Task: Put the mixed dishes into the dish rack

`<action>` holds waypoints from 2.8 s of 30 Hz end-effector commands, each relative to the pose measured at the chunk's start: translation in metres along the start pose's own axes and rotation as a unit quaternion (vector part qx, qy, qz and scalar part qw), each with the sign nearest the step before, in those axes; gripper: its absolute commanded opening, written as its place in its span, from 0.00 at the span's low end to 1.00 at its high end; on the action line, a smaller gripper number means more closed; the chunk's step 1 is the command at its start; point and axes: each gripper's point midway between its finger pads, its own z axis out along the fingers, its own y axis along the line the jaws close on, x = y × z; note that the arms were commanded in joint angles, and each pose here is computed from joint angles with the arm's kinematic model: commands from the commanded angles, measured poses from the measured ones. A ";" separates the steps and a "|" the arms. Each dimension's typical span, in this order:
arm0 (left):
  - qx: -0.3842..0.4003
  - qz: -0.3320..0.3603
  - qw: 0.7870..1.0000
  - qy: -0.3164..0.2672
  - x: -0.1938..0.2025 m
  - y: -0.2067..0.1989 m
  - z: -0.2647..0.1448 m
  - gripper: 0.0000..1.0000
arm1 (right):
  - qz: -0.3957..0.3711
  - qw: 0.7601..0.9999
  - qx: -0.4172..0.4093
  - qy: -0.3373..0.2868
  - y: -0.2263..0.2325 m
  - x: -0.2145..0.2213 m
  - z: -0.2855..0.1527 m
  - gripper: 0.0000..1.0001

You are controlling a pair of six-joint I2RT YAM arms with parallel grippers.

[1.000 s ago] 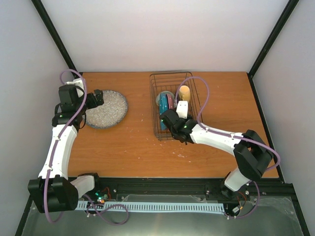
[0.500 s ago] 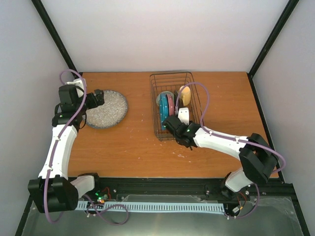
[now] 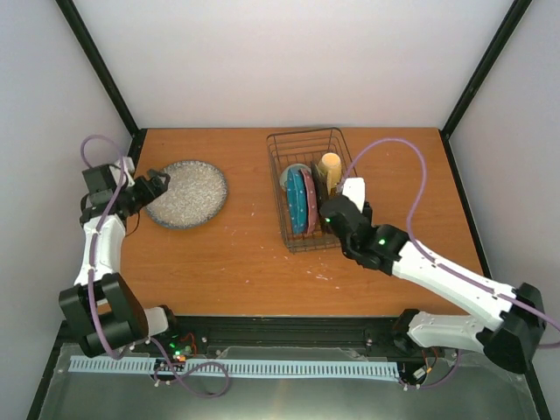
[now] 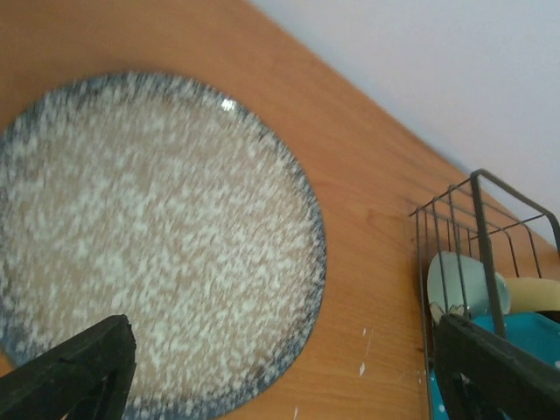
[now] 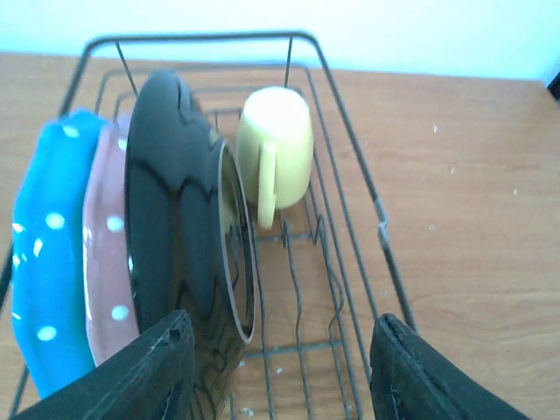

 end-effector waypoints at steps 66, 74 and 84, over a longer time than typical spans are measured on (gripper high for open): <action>0.005 -0.191 0.980 0.062 0.075 0.109 0.004 0.92 | -0.036 0.966 -0.239 0.086 0.097 -0.035 0.044 0.07; 0.003 -0.190 0.980 0.062 0.074 0.110 0.004 0.92 | -0.030 0.975 -0.207 0.080 0.071 -0.040 0.054 0.08; 0.001 -0.195 0.979 0.065 0.077 0.111 0.005 0.92 | -0.036 0.983 -0.166 0.072 0.049 -0.045 0.063 0.08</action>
